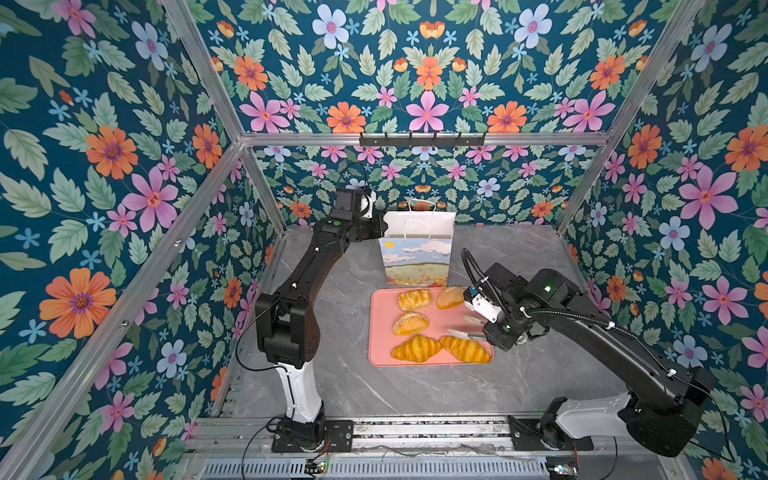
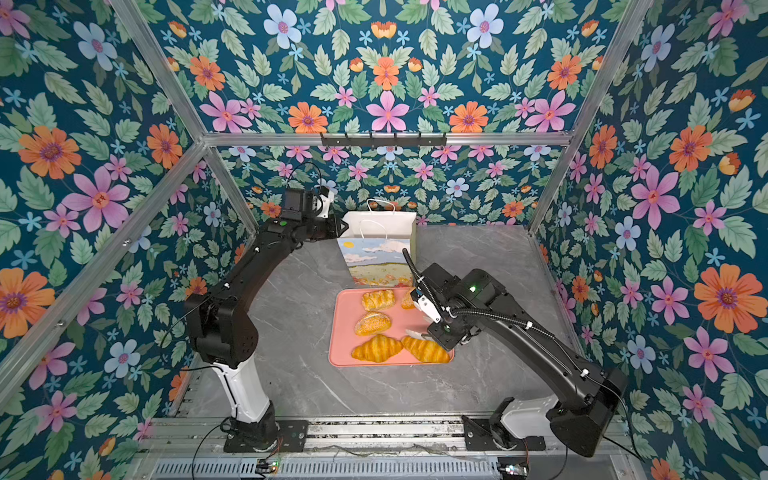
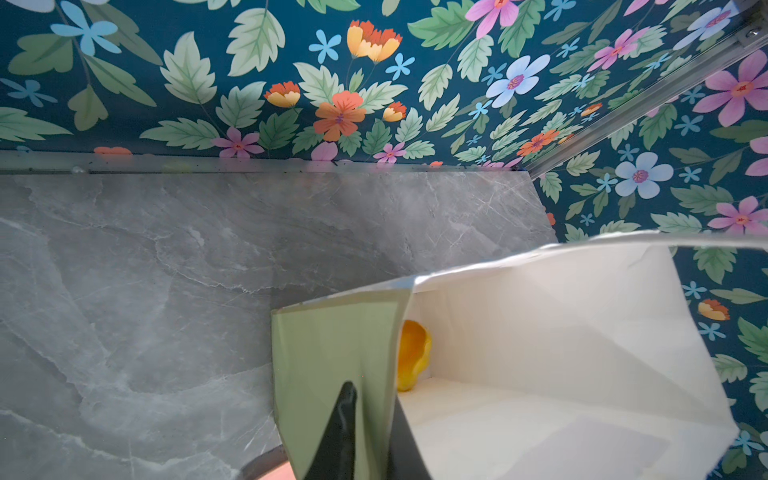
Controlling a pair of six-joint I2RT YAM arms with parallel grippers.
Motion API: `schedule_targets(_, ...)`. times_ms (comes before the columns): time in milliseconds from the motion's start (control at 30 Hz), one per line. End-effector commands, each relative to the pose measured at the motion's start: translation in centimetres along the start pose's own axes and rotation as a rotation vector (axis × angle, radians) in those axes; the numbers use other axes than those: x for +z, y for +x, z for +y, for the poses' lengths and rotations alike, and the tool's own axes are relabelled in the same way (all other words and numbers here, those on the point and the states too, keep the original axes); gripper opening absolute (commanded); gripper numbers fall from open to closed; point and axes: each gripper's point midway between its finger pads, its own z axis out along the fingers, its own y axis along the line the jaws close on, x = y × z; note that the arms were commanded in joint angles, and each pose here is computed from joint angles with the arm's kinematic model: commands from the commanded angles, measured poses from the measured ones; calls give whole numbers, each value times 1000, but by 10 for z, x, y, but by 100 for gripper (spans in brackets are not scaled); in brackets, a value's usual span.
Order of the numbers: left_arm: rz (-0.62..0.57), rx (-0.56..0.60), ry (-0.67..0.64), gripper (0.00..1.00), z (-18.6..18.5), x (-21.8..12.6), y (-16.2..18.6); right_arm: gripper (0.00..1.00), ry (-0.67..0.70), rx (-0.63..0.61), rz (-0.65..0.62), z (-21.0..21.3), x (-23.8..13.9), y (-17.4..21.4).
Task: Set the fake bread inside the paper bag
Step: 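Move the empty tongs down to the croissant nearest the robot on the tray, then squeeze the tongs shut on the striped croissant with the right gripper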
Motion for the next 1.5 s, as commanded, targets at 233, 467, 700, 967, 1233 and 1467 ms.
schedule_targets(233, -17, -12, -55, 37, 8, -9, -7, 45, 53, 6, 44, -6, -2, 11)
schedule_targets(467, -24, -22, -69, 39, 8, -11, -15, 45, 74, -4, 103, -9, 0, 11)
schedule_targets(700, -11, -27, -65, 39, 10, -8, -11, 47, 90, -46, 179, -12, 8, 17)
schedule_targets(967, -12, -25, -63, 38, 9, -10, -10, 52, 32, -77, 185, -3, 8, 21)
schedule_targets(1233, -10, -35, -42, 36, 7, -7, -9, 52, -6, -84, 215, 6, 22, 29)
schedule_targets(1467, -11, -43, -37, 35, 6, -8, -8, 52, -20, -103, 217, 10, 34, 25)
